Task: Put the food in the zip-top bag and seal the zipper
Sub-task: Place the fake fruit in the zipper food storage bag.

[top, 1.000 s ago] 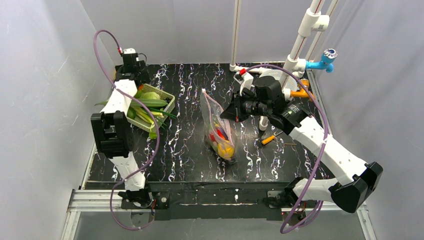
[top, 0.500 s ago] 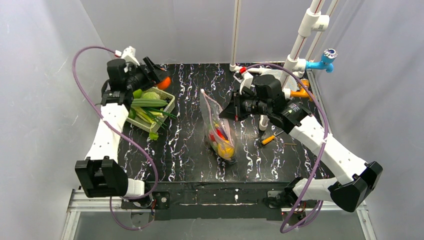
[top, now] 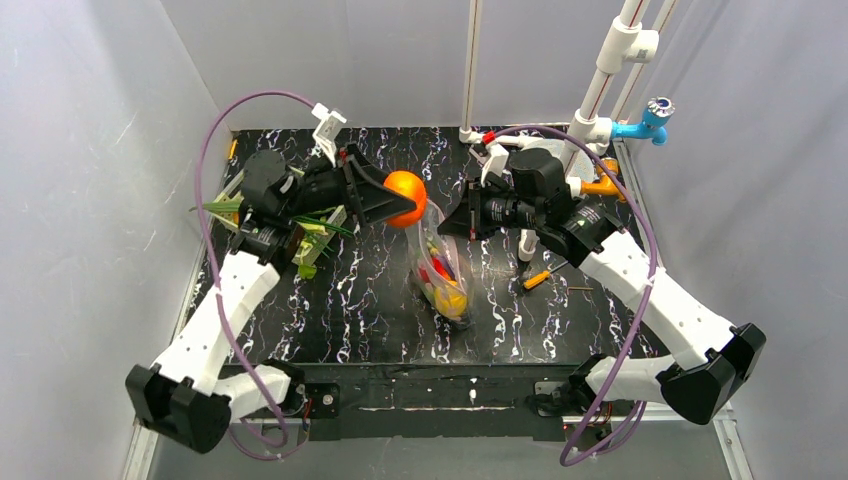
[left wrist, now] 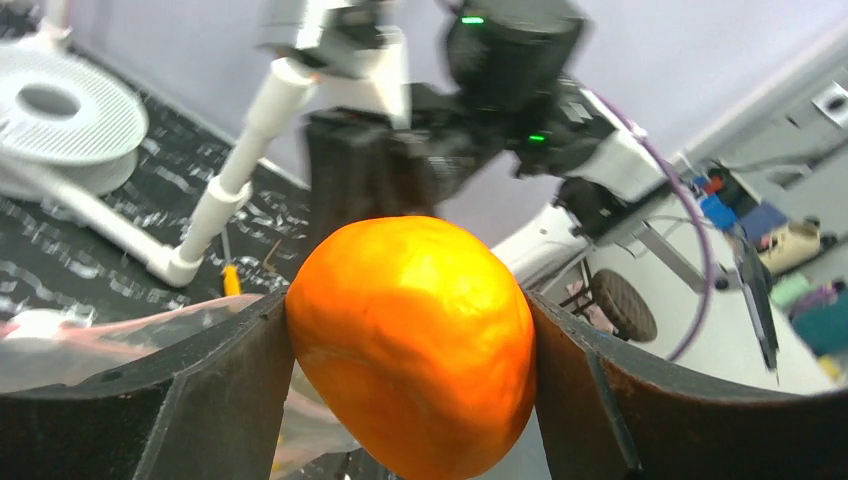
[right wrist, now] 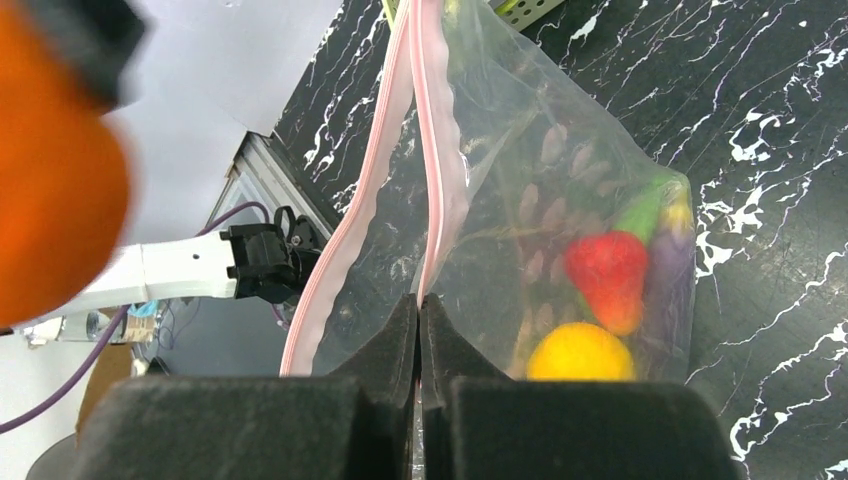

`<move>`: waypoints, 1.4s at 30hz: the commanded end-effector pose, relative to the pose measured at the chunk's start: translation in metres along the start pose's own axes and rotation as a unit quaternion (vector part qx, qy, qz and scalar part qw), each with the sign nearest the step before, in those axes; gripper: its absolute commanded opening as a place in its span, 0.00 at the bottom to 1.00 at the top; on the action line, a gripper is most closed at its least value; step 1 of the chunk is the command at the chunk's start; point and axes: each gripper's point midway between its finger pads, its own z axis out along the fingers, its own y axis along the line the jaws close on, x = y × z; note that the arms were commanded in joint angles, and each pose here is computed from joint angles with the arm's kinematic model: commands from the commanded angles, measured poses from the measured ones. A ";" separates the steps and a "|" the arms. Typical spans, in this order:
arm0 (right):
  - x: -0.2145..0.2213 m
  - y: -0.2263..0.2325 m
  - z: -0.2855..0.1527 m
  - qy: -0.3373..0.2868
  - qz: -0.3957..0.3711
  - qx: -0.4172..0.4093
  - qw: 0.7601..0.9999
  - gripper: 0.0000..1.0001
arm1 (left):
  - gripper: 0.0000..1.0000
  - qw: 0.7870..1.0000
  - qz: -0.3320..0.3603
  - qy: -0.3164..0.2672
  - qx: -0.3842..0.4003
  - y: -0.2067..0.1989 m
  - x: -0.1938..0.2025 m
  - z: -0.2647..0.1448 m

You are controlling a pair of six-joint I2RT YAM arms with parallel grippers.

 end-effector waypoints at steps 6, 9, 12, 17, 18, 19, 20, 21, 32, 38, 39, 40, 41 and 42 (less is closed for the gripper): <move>-0.015 0.014 -0.010 -0.051 0.032 -0.029 0.998 0.01 | 0.44 0.996 0.042 0.058 0.061 -0.045 0.040 0.013; -0.018 0.017 -0.014 -0.058 0.036 -0.030 0.997 0.01 | 0.48 0.995 0.052 0.076 0.036 -0.036 0.056 0.024; -0.022 0.019 -0.019 -0.064 0.034 -0.025 0.997 0.01 | 0.51 0.994 0.068 0.083 0.008 -0.027 0.068 0.031; -0.030 0.025 -0.027 -0.071 0.028 -0.023 0.997 0.01 | 0.52 0.987 0.093 0.125 -0.043 -0.008 0.091 0.034; -0.030 0.026 -0.028 -0.072 0.028 -0.024 0.997 0.01 | 0.52 0.984 0.103 0.134 -0.054 -0.005 0.093 0.034; -0.031 0.026 -0.029 -0.073 0.027 -0.024 0.997 0.01 | 0.52 0.981 0.112 0.145 -0.066 -0.002 0.097 0.033; -0.031 0.027 -0.030 -0.074 0.027 -0.024 0.997 0.01 | 0.53 0.977 0.122 0.157 -0.078 0.002 0.100 0.031; -0.031 0.026 -0.031 -0.075 0.027 -0.022 0.997 0.01 | 0.53 0.973 0.132 0.162 -0.095 0.005 0.100 0.029; -0.033 0.027 -0.032 -0.077 0.027 -0.020 0.996 0.01 | 0.61 0.952 0.159 0.202 -0.168 0.028 0.108 0.017; -0.036 0.029 -0.034 -0.080 0.023 -0.021 0.996 0.01 | 0.73 0.950 0.169 0.201 -0.170 0.028 0.103 0.021; -0.036 0.029 -0.034 -0.080 0.022 -0.021 0.996 0.01 | 0.77 0.949 0.172 0.201 -0.169 0.028 0.102 0.022; -0.036 0.029 -0.034 -0.079 0.022 -0.020 0.996 0.01 | 0.78 0.949 0.176 0.199 -0.168 0.027 0.100 0.023; -0.036 0.029 -0.035 -0.080 0.021 -0.020 0.996 0.01 | 0.79 0.949 0.178 0.199 -0.169 0.027 0.099 0.024; -0.036 0.029 -0.035 -0.081 0.021 -0.019 0.996 0.01 | 0.79 0.948 0.180 0.197 -0.172 0.028 0.098 0.024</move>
